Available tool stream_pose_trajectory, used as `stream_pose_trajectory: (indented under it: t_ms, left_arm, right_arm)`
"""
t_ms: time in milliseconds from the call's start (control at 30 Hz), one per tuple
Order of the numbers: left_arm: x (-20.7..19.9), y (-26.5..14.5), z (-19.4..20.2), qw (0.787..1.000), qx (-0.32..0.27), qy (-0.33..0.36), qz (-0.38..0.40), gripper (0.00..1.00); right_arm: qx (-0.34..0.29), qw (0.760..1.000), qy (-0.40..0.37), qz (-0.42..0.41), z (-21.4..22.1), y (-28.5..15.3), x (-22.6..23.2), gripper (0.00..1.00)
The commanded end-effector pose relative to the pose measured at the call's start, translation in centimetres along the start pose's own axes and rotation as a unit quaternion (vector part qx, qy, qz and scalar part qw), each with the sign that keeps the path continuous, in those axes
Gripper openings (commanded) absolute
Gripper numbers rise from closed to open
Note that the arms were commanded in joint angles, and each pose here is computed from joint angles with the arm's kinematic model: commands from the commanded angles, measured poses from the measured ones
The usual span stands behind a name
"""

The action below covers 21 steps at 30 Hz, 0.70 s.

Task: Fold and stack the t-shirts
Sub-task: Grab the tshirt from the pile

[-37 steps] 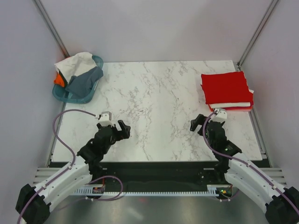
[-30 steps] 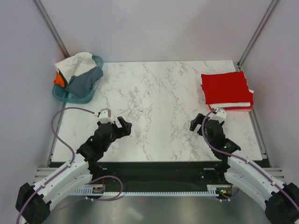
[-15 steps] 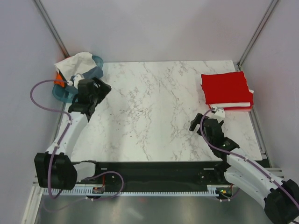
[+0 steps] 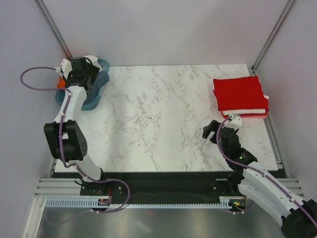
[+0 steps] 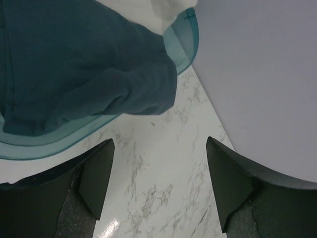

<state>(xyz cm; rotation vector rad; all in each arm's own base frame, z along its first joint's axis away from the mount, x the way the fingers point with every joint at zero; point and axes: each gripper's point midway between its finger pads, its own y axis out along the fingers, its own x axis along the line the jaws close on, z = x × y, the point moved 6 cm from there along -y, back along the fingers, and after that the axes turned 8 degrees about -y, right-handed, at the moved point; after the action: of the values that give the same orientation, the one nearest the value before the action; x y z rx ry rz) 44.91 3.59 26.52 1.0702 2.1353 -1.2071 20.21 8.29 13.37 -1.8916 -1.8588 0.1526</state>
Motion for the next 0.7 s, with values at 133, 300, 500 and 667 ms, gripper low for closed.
stream_pose_trajectory:
  t_ms: [133, 300, 500, 667]
  left_arm:
    - [1.1, 5.4, -0.9, 0.997, -0.037, -0.032, -0.066, 0.82]
    - [3.3, 9.9, 1.1, 0.994, -0.021, -0.015, -0.105, 0.82]
    - [3.4, 12.6, 2.3, 0.995, 0.032, -0.004, -0.091, 0.67]
    - [1.1, 11.4, 0.4, 0.998, 0.023, -0.006, -0.055, 0.02]
  right_arm:
    - [-0.006, 1.0, 0.001, -0.006, -0.1, 0.0, 0.1, 0.94]
    - [-0.005, 1.0, 0.0, -0.006, 0.0, 0.0, 0.1, 0.95]
    - [-0.008, 1.0, -0.001, -0.004, -0.1, 0.0, 0.0, 0.95]
    - [-0.008, 1.0, -0.001, -0.003, -0.1, 0.0, 0.0, 0.95]
